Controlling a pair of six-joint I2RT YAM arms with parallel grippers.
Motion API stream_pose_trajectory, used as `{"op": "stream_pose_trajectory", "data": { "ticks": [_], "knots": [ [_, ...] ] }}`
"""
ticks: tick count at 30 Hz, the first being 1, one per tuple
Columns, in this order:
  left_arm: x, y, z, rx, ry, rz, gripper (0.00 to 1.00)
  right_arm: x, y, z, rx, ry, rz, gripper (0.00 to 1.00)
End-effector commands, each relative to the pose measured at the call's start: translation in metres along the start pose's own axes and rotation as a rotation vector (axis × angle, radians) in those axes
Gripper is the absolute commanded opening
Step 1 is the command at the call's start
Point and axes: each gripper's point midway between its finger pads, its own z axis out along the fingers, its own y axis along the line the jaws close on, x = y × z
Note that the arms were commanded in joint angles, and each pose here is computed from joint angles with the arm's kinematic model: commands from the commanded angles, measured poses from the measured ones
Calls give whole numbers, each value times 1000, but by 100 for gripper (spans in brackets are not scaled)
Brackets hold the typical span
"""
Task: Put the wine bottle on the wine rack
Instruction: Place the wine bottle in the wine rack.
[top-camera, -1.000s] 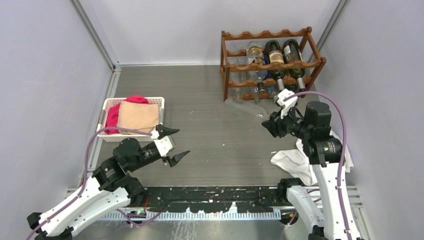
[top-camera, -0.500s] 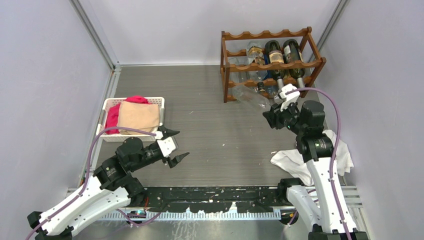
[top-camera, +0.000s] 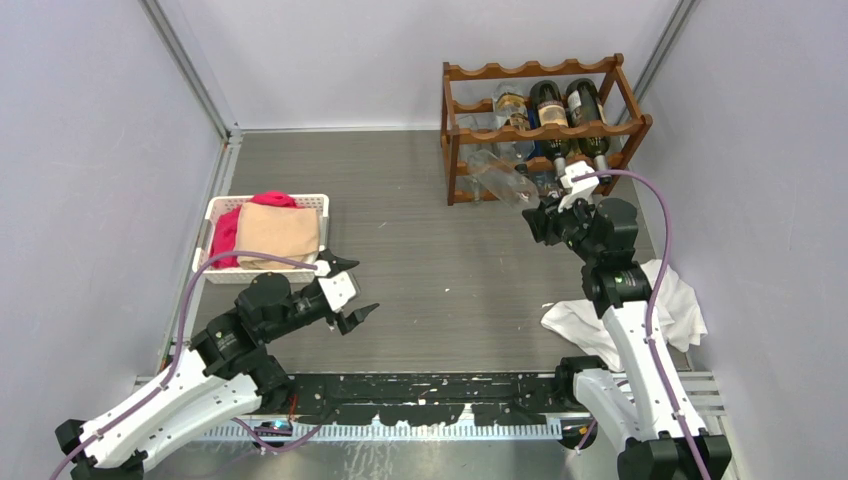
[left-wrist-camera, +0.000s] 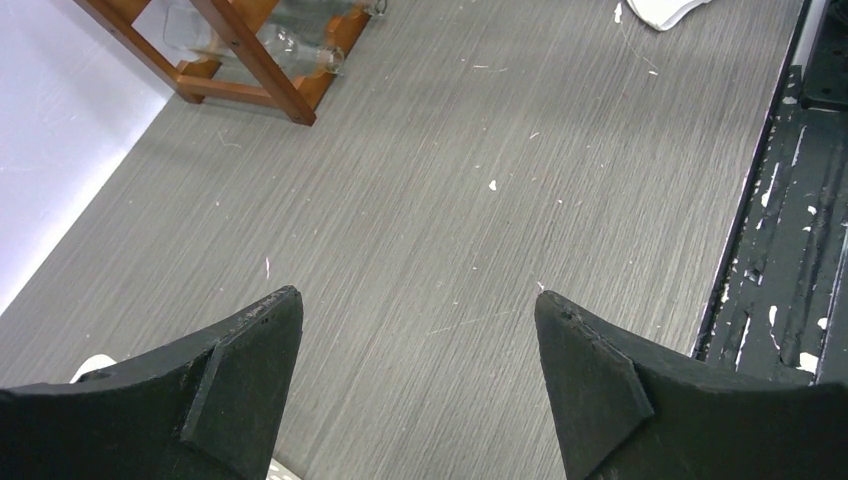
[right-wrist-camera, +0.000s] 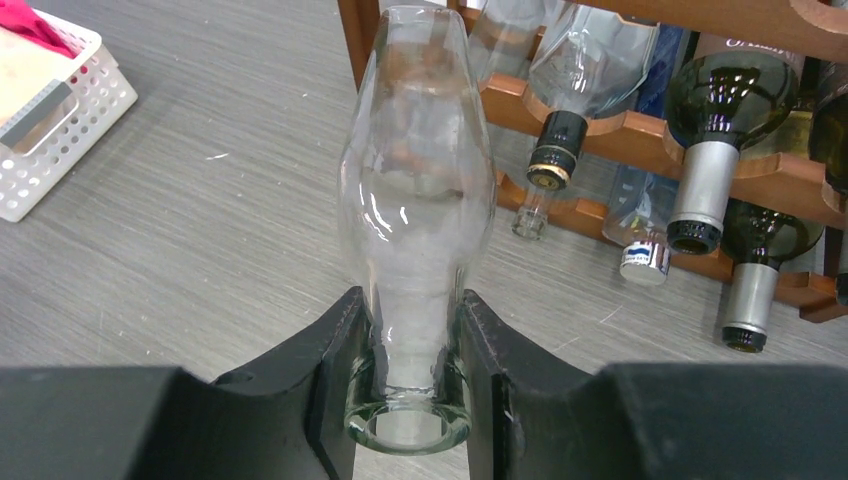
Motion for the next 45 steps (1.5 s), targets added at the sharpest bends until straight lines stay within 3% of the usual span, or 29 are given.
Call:
{"op": "stream_pose_trajectory", "data": {
  "ticks": [1,26,33,45],
  "knots": [
    [-11,8,1,-28,-29,15,85,-68,-6,-1,29,-248,-74,1],
    [-14,22,37,-53,14,-4,86,-50,-8,57,92,-373,-17,1],
    [-15,32,59,-51,-7,-21,86,-47,-16,65,132,-396,15,1],
    [-28,59,95,-49,-89,-74,86,-46,-12,75,145,-434,-64,1]
  ]
}}
